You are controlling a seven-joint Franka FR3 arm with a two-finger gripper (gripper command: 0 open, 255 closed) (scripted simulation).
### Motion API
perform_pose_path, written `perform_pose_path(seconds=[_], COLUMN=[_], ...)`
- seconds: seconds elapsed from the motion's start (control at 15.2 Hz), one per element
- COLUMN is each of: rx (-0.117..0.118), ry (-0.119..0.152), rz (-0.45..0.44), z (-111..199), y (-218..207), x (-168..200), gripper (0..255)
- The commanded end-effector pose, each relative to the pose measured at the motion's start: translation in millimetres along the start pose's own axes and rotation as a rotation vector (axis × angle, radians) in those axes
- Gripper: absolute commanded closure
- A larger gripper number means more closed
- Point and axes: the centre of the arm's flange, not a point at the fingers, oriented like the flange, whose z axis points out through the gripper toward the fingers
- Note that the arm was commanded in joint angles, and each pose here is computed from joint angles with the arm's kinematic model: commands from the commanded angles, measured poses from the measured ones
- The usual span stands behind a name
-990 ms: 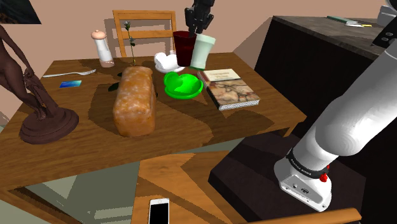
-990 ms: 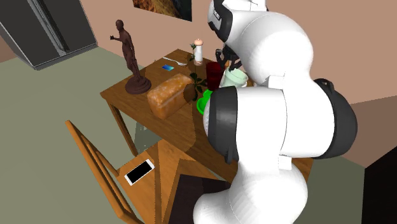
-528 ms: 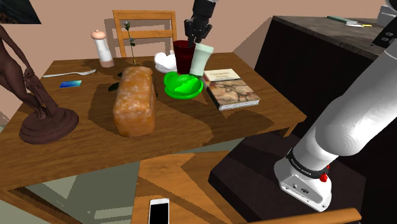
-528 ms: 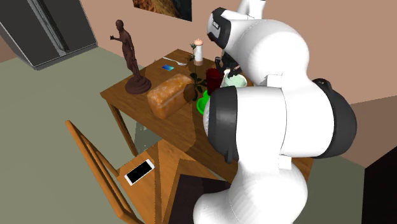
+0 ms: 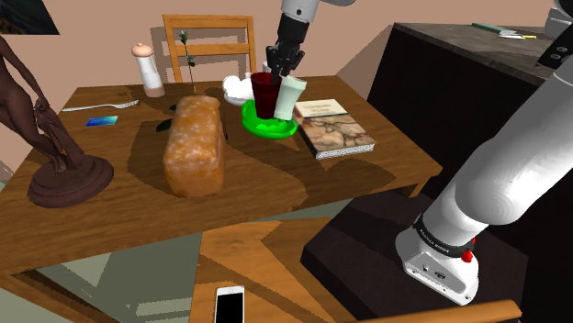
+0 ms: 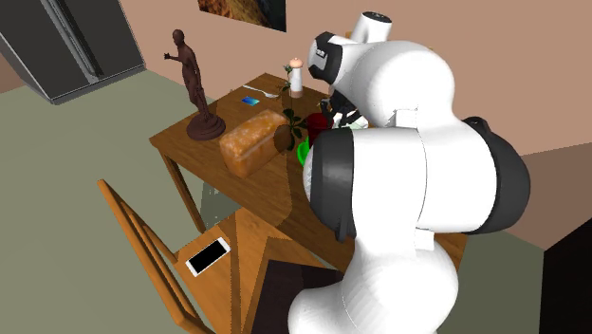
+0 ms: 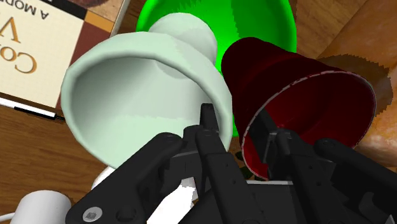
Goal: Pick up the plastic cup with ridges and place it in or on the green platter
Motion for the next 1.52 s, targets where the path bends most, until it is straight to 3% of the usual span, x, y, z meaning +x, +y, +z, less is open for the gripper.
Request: perform_pose_path(seconds=[0.0, 0.4, 0.46, 0.79, 1.06, 1.45], rx=[0.000, 0.000, 0.000, 0.000, 0.000, 0.000], ry=[0.001, 0.001, 0.001, 0.001, 0.001, 0.001], rz=[0.000, 0.000, 0.000, 0.000, 0.000, 0.000], z=[3.4, 3.4, 3.4, 3.4, -46.6, -46.6], y=[0.3, 0.3, 0.3, 0.3, 0.3, 0.3], x=[-0.5, -0.4, -0.4, -0.4, -0.5, -0.5], gripper=[255, 255, 0, 0, 0, 0])
